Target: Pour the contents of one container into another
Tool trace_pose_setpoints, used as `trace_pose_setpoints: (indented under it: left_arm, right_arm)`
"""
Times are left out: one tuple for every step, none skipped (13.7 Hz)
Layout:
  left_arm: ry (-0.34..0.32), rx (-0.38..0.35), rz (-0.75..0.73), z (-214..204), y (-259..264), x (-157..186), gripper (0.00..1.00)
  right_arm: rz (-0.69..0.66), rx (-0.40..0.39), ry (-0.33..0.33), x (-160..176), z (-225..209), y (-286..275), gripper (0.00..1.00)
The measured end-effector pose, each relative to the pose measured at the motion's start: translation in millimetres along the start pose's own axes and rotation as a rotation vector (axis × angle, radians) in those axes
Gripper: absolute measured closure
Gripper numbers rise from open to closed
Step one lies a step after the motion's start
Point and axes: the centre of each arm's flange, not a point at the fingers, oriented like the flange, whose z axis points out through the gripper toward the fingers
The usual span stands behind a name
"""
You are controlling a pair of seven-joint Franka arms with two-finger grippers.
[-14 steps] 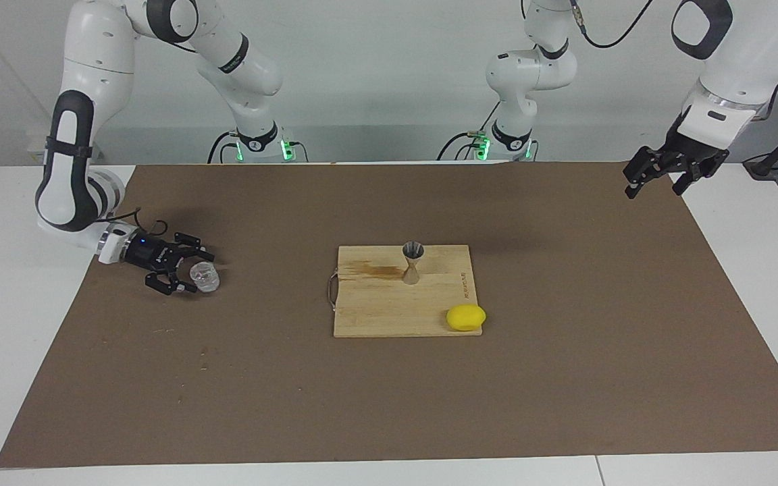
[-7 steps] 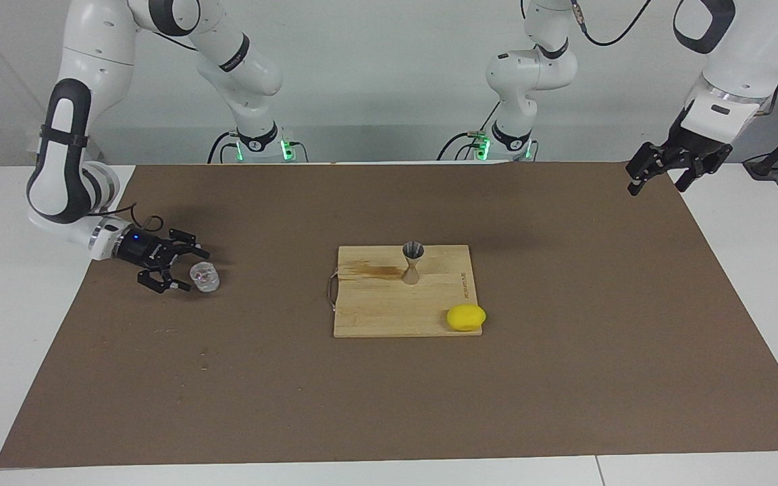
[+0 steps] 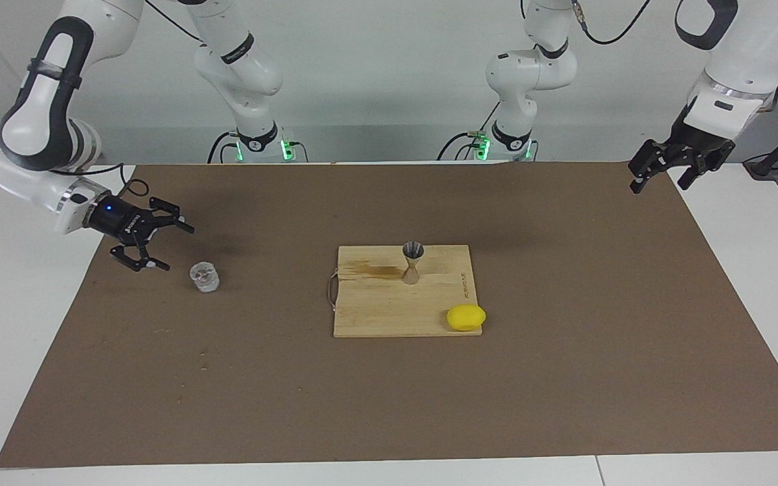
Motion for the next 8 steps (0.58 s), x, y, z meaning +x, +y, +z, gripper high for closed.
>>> trace_pose_setpoints:
  left_arm:
    - [0.0, 0.0, 0.0, 0, 0, 0, 0.0]
    - [0.001, 0.0, 0.0, 0, 0, 0, 0.0]
    - [0.001, 0.0, 0.0, 0, 0, 0, 0.0]
    - [0.001, 0.0, 0.001, 0, 1, 0, 0.0]
    - [0.002, 0.0, 0.003, 0, 2, 0, 0.0]
    - [0.004, 0.0, 0.006, 0, 3, 0, 0.0]
    - [0.004, 0.0, 0.008, 0, 4, 0, 0.0]
    - [0.004, 0.0, 0.009, 0, 5, 0, 0.0]
  right_arm:
    - [0.032, -0.028, -0.028, 9, 1, 2, 0.0]
    - [0.063, -0.065, -0.062, 17, 5, 4, 0.0]
    - [0.098, -0.105, -0.104, 27, 10, 7, 0.0]
    - [0.134, -0.15, -0.151, 39, 17, 10, 0.0]
    - [0.173, -0.197, -0.193, 51, 25, 11, 0.0]
    - [0.211, -0.248, -0.234, 64, 34, 12, 0.0]
    - [0.243, -0.297, -0.27, 76, 44, 13, 0.0]
    - [0.277, -0.35, -0.306, 86, 53, 14, 0.0]
